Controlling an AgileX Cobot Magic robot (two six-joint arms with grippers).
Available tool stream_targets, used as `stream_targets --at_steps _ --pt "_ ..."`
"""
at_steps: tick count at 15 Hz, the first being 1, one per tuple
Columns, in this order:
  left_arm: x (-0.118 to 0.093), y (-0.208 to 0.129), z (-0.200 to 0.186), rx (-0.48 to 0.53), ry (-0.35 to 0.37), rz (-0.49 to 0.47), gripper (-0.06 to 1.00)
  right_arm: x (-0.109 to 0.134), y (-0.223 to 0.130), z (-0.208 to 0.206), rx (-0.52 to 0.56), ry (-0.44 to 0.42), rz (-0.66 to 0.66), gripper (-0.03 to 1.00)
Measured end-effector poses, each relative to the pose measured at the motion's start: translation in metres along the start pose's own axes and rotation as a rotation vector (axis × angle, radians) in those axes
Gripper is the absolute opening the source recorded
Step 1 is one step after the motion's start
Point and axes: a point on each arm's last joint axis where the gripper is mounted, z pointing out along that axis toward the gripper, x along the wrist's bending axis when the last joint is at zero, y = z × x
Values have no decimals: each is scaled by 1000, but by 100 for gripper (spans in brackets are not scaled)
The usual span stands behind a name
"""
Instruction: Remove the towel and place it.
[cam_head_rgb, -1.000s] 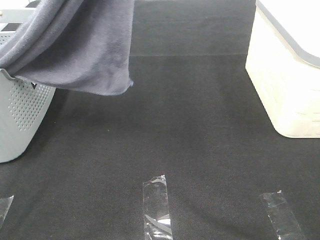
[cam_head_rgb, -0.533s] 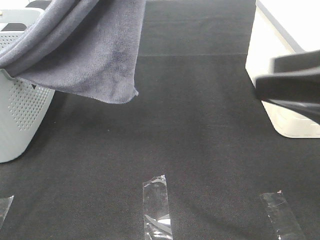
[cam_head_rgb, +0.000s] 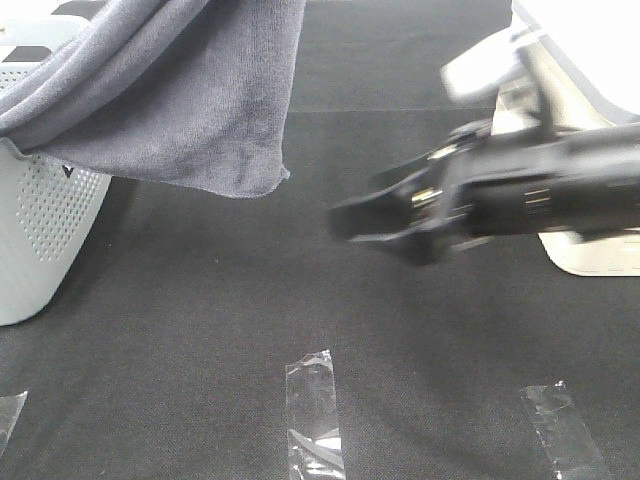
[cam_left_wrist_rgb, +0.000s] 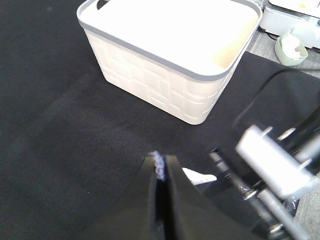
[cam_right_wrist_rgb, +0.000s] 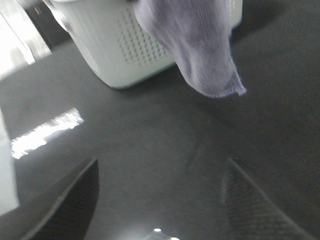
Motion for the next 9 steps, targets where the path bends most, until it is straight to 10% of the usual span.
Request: stream_targets --at_steps 9 --pt "2 5 0 -58 18 -2 1 -47 15 85 -4 145 -11 66"
